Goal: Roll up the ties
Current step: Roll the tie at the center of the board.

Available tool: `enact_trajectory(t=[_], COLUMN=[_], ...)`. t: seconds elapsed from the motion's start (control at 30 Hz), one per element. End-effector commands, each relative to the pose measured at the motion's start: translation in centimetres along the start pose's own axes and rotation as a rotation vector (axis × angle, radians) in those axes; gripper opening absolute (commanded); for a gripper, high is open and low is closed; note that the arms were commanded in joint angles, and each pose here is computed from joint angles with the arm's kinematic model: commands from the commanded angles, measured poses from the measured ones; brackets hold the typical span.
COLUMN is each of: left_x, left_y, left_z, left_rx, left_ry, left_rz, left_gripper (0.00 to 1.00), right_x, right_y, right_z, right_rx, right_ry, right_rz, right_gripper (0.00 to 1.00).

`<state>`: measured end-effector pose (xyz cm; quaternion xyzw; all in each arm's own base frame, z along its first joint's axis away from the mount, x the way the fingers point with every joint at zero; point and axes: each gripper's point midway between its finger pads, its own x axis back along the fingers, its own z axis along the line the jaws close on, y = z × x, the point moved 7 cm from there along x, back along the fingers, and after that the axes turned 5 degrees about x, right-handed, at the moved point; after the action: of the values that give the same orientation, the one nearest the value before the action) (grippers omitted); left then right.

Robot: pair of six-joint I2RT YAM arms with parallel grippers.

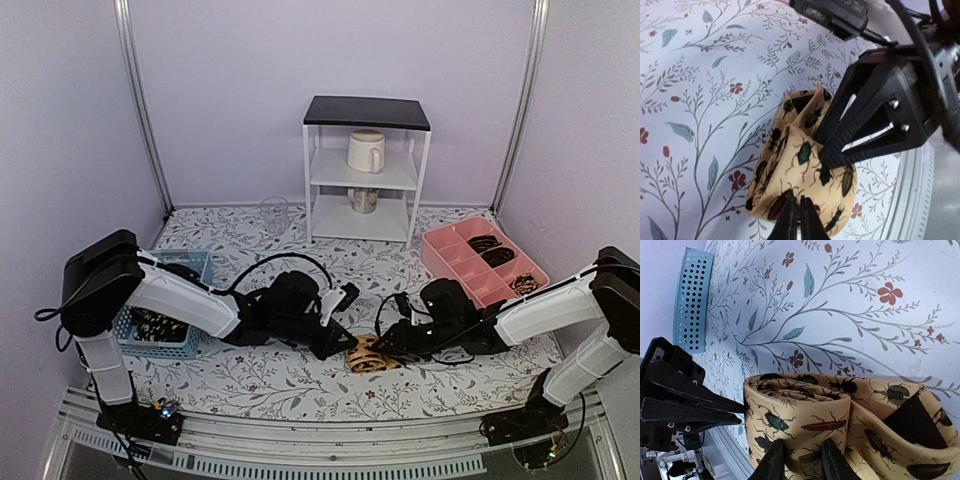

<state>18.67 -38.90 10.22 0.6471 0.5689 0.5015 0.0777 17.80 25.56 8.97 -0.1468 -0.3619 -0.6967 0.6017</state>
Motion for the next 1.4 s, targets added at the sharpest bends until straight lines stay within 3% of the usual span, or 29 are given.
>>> enact_trajectory(t=[0.0,0.33,0.93,1.37], left_x=[1.0,0.6,-0.1,-1.4], left_y=[-1.9,-4.5,0.7,1.3], left_z=[1.1,2.4,-1.1,-1.8], left_rx=[0.065,0.134,0.086,0.069], left_ry=[0.066,0.089,-0.071,-0.083], left_rz=[0.049,0.091,0.007,0.043], left_gripper=[0.02,0.00,0.00,0.00], right_x=[-0.5,-0.5,0.9,2.1], right_y=[-0.9,-0.8,-0.4,0.2], right_z=[-1.5,-1.5,-1.6,-2.3], right_rx=[0.001,-0.003,-0.005,-0.008], right_ry=[-0.075,-0.076,-0.070,-0.075], right_rz=[0.025,0.016,-0.035,-0.086], right_gripper=[0.26,0.26,0.28,0.30])
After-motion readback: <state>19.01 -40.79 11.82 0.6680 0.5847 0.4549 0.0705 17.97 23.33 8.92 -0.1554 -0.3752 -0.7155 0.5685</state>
